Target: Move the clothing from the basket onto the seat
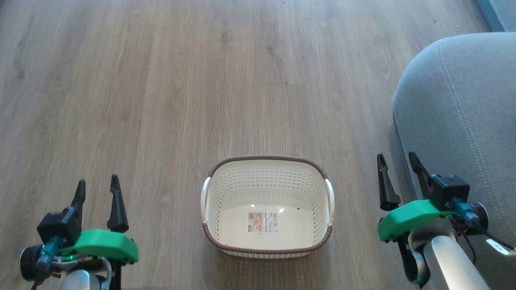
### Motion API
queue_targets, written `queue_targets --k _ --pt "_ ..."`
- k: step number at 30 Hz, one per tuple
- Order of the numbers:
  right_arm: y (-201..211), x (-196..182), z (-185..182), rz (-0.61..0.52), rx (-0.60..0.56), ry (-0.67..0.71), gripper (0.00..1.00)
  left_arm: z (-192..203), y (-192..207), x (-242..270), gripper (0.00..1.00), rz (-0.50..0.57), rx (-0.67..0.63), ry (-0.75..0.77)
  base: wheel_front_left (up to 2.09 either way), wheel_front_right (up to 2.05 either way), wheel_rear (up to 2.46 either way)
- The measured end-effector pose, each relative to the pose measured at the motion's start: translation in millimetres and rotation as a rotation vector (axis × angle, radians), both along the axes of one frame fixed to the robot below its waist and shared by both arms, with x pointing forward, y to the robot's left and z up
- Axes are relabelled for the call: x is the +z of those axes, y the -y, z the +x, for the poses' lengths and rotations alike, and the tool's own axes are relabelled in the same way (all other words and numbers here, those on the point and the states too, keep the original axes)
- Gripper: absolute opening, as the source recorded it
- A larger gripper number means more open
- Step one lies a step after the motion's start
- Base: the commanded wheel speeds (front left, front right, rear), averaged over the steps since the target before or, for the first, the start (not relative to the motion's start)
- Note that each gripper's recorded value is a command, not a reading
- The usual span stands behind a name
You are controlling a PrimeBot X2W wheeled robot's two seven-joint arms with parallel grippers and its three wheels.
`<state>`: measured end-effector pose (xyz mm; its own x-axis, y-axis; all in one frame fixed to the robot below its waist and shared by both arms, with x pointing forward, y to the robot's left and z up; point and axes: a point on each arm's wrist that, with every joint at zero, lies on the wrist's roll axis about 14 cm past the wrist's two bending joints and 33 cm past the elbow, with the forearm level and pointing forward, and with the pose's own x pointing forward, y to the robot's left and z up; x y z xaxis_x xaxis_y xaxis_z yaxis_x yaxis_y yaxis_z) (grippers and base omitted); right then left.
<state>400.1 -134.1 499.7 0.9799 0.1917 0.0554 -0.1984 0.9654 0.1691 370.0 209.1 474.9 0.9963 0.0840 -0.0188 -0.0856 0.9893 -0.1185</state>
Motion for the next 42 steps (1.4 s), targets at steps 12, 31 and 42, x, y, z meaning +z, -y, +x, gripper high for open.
queue_targets --k 12,31,42 --pt "1 0 -1 0.000 -0.003 -0.001 0.00 1 4 3 0.00 0.000 -0.011 0.009 0.00 0.00 0.00" --pt "11 -45 -21 0.127 -0.054 -0.174 0.00 -20 2 -40 0.00 -0.159 0.031 -0.137 0.00 0.00 0.00" --pt "19 -42 -20 0.244 -0.092 -0.195 0.00 -20 1 -41 0.00 -0.284 0.054 -0.140 0.00 0.00 0.00"
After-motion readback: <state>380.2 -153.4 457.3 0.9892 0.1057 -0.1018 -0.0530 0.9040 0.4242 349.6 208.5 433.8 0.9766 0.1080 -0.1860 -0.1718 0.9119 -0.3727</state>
